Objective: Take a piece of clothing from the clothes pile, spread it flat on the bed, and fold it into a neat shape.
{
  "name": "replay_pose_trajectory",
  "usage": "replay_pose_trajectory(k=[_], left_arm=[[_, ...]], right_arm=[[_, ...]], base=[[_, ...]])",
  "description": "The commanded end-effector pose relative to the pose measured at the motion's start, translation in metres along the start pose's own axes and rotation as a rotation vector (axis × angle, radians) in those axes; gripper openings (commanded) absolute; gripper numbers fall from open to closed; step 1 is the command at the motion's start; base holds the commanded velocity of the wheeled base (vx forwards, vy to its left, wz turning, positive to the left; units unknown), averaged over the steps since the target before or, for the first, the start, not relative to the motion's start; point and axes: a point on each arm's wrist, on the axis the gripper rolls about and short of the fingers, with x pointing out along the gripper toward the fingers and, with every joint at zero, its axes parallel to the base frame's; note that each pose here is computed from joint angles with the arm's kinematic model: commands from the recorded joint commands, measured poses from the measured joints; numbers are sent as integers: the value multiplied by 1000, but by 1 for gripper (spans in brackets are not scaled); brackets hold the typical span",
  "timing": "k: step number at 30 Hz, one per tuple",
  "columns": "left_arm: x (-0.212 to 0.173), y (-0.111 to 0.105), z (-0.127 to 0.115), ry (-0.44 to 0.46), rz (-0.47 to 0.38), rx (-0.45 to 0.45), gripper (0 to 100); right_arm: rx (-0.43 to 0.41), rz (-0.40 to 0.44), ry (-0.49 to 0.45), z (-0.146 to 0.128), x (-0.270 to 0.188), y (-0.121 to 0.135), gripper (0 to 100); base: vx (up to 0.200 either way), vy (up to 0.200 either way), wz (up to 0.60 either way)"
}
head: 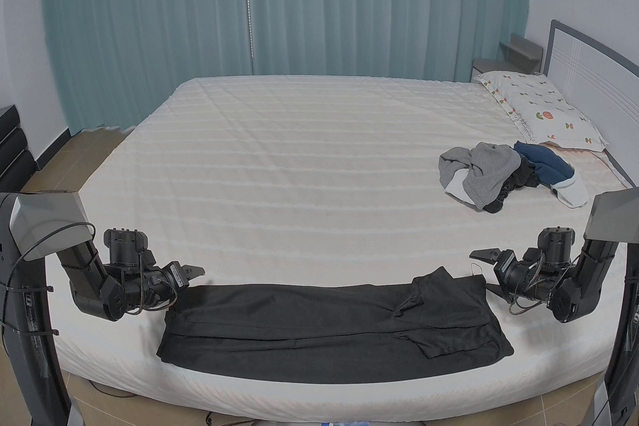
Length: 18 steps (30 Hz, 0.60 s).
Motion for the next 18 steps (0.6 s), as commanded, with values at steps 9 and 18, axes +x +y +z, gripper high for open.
replay_pose_trajectory(k=[9,18], left_arm=[[-2,7,3,-45,71,-11,0],[-2,11,10,-104,124,-30,0]], right_arm=[[-4,4,-7,1,-1,1,100],[-5,2,-10,2,0,1,100]], base=[[0,0,0],[0,0,0]])
